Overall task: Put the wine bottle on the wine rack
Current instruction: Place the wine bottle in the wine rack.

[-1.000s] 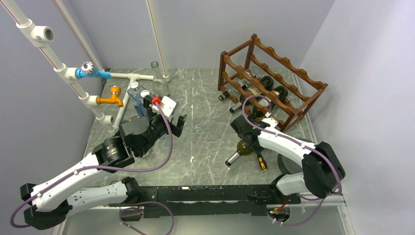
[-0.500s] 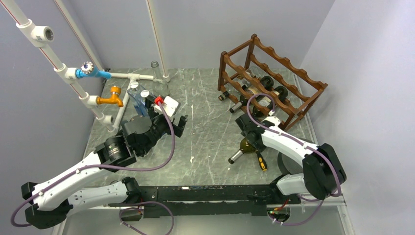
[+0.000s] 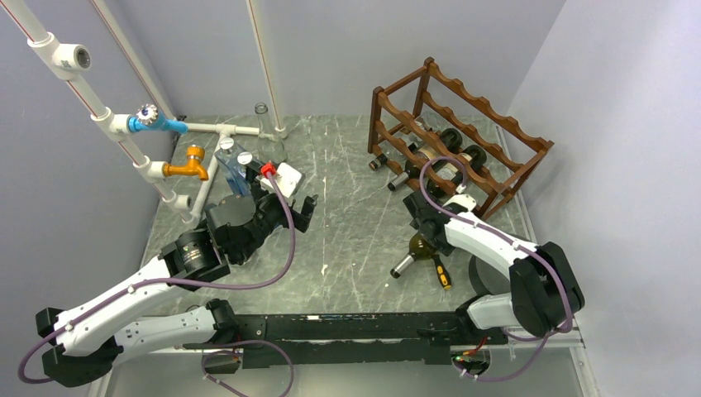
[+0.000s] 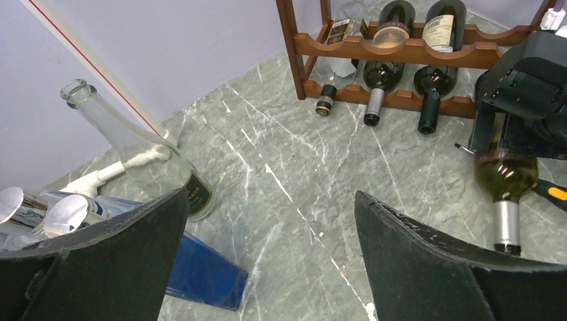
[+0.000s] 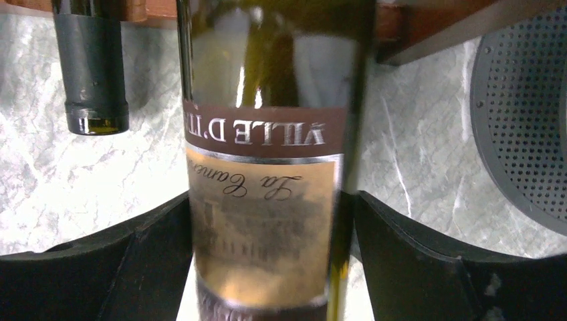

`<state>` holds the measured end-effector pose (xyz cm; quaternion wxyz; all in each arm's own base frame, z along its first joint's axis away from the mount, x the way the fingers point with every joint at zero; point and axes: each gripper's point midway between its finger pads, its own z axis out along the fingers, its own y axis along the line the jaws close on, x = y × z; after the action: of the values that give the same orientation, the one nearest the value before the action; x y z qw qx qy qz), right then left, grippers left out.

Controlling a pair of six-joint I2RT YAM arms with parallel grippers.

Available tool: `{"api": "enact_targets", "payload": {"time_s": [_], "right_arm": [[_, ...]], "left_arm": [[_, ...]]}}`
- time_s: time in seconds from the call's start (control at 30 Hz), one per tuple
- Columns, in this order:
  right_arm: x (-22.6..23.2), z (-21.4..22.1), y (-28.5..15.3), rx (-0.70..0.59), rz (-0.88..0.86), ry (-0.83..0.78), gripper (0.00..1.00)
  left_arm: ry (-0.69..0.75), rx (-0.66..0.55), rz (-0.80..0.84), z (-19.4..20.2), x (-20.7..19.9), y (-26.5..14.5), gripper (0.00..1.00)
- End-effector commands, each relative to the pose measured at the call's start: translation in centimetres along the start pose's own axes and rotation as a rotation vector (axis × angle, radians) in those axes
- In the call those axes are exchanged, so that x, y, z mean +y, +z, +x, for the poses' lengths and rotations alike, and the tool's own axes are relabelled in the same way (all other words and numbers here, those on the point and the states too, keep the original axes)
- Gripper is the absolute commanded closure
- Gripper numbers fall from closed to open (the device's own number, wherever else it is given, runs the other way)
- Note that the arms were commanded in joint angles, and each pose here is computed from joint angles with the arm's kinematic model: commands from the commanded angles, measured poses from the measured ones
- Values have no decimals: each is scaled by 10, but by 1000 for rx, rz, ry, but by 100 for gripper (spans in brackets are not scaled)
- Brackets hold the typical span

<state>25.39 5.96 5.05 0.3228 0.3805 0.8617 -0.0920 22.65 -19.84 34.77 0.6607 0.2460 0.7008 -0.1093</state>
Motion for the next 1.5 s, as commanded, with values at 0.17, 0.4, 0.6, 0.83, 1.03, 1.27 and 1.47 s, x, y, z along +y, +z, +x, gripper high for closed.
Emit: {"api": "enact_targets", "payload": {"time_s": [0.17,0.4,0.6,0.83,1.03,1.27,1.47], "right_arm": [[7,-23,1,-85,27,-25,6],[7,-30,-18,-85,28,-98,0],[6,-15,-43,-64,38,-143,0],[9,-1,-70,-57,32,-168,0],[49,46,-92,70,-129,-119,0],[88,107,-98,238,-243,-9,1],[91,133,-89,270,-204,-4,6]], "left_arm": [[-34,-46,7,-12,2,-4,1],[-31,-53,1,-14,4,-5,1],[-43,-50,18,-15,1,-6,1],[-48,-65,23,-18,2,-9,1],[-54,-62,29,-19,1,-10,1],[-55,-68,26,-19,3,-12,1],[-53,-68,19,-19,4,-11,1]]}}
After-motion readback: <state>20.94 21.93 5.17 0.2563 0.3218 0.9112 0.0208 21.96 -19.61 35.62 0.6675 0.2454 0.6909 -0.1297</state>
